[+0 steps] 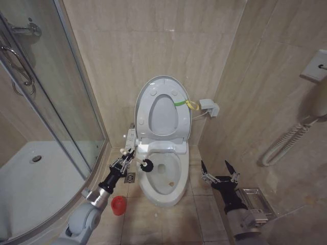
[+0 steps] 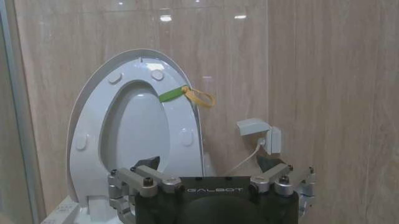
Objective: Open the toilet lid, clean the toilet bowl with a toilet brush, close the toilet lid, and flush.
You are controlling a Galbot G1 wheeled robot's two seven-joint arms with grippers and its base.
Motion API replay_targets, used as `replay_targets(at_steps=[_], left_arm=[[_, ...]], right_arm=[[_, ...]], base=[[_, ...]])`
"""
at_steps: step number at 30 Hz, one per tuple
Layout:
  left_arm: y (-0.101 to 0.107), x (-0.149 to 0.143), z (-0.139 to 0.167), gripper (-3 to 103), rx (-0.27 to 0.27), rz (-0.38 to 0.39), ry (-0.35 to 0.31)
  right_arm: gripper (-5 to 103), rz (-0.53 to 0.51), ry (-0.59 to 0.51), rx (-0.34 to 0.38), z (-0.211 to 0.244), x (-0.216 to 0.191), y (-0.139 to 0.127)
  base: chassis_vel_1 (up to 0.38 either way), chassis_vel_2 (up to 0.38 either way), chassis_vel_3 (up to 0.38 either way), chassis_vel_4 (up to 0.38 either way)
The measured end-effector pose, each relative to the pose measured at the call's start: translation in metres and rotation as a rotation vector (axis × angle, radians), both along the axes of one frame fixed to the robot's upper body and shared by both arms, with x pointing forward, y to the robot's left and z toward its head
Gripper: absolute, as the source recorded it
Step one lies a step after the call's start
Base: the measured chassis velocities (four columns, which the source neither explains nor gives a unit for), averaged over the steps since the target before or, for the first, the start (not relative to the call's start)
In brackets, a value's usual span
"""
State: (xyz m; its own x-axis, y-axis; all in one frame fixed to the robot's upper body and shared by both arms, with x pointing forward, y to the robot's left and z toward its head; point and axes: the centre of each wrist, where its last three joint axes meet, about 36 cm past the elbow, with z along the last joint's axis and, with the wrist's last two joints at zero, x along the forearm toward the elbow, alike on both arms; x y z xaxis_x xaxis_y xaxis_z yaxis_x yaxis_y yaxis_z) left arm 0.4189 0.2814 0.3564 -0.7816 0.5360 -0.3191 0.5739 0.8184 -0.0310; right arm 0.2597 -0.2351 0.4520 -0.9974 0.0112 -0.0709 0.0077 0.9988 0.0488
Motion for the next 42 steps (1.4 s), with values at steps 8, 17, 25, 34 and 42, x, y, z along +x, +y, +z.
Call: replay_targets(at_steps=[8, 17, 25, 34, 42], left_arm=[[-0.009, 0.034, -0.01, 18, 0.006, -0.071, 0.003], [-0.029, 0.056, -0.036, 18, 0.027, -0.12, 0.106], [-0.053, 0.09, -0.066, 18, 0.076, -0.15, 0.181], [-0.065, 0.118, -0.094, 18, 0.143, -0.163, 0.183], [-0.061, 0.129, -0.108, 18, 0.178, -0.169, 0.201]], right_arm=[[100, 0.0, 0.0, 0.0, 0.0, 0.0, 0.0], [100, 0.0, 0.0, 0.0, 0.0, 0.0, 0.0], [100, 0.0, 0.0, 0.0, 0.0, 0.0, 0.0], [100, 0.0, 0.0, 0.0, 0.0, 0.0, 0.0], [100, 0.0, 0.0, 0.0, 0.0, 0.0, 0.0]], base=[[0.0, 0.0, 0.0, 0.0], [0.0, 0.0, 0.0, 0.0], [0.0, 0.0, 0.0, 0.0], [0.0, 0.0, 0.0, 0.0], [0.0, 0.0, 0.0, 0.0]])
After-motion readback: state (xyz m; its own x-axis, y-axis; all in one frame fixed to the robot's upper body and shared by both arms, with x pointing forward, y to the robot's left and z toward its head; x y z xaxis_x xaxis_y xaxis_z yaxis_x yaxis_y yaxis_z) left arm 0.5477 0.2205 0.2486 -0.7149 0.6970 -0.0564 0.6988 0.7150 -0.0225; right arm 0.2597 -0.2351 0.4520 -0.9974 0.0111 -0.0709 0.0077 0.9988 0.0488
